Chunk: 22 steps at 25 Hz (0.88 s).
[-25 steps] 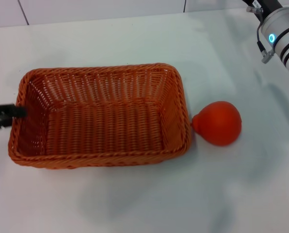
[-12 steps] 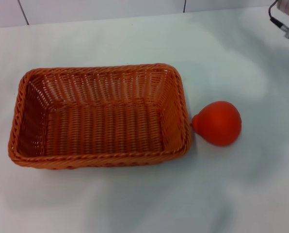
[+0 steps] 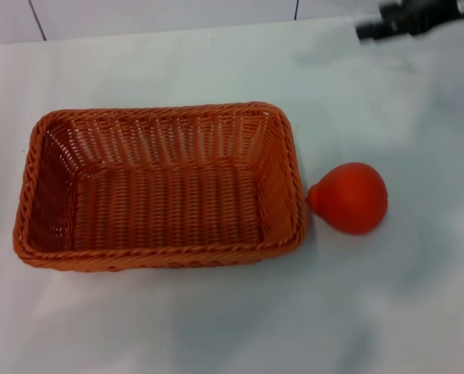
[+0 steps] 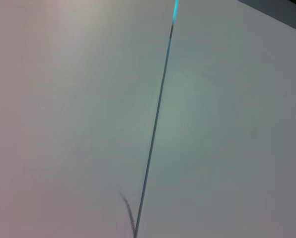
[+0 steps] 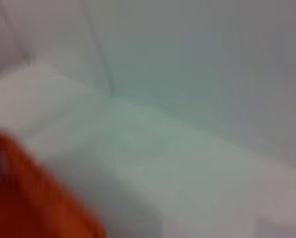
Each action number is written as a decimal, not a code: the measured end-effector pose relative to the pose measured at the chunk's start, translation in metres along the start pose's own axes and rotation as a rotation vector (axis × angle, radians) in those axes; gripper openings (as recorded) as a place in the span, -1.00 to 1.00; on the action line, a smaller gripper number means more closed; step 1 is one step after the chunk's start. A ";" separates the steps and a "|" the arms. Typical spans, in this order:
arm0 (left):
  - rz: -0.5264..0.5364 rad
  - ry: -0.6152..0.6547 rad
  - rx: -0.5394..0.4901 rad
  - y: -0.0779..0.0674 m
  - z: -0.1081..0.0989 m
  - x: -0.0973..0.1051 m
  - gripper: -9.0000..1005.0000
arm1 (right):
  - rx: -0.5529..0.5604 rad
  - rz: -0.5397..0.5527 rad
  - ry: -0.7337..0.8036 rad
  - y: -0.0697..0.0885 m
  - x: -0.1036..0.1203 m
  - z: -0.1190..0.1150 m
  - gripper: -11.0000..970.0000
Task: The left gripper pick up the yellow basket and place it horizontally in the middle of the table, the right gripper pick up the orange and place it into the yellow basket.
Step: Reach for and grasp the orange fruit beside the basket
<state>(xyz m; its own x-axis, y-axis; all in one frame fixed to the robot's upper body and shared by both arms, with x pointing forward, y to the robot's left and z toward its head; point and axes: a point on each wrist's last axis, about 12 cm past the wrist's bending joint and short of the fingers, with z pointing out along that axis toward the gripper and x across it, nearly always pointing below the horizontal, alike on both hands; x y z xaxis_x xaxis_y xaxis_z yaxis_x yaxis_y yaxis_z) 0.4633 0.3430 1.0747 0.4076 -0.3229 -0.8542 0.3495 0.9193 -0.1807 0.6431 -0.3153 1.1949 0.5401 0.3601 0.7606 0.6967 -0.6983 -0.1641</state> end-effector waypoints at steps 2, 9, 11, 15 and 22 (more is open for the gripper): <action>-0.010 0.000 0.000 -0.001 0.001 0.002 0.04 | 0.004 -0.042 -0.114 -0.002 -0.003 -0.002 0.53; -0.050 -0.004 0.008 -0.006 0.004 0.006 0.04 | 0.065 -0.159 -0.336 -0.021 -0.015 0.016 0.52; -0.057 -0.005 0.010 -0.007 0.005 0.007 0.04 | 0.094 -0.181 -0.359 -0.028 -0.017 0.022 0.52; -0.068 0.000 0.018 -0.009 0.008 0.009 0.04 | 0.126 -0.207 -0.400 -0.037 -0.021 0.030 0.52; -0.080 0.001 0.021 -0.011 0.009 0.011 0.04 | 0.170 -0.236 -0.488 -0.053 -0.035 0.050 0.52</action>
<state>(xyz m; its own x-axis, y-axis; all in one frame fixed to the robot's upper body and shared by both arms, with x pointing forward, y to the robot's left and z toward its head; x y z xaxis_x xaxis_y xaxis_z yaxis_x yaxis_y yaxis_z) 0.4714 0.3272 1.0715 0.3769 -0.3946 -0.8380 0.3982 0.8859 -0.2380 0.6105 -0.2601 1.1459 0.4879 0.7665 0.4176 0.8694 -0.4693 -0.1545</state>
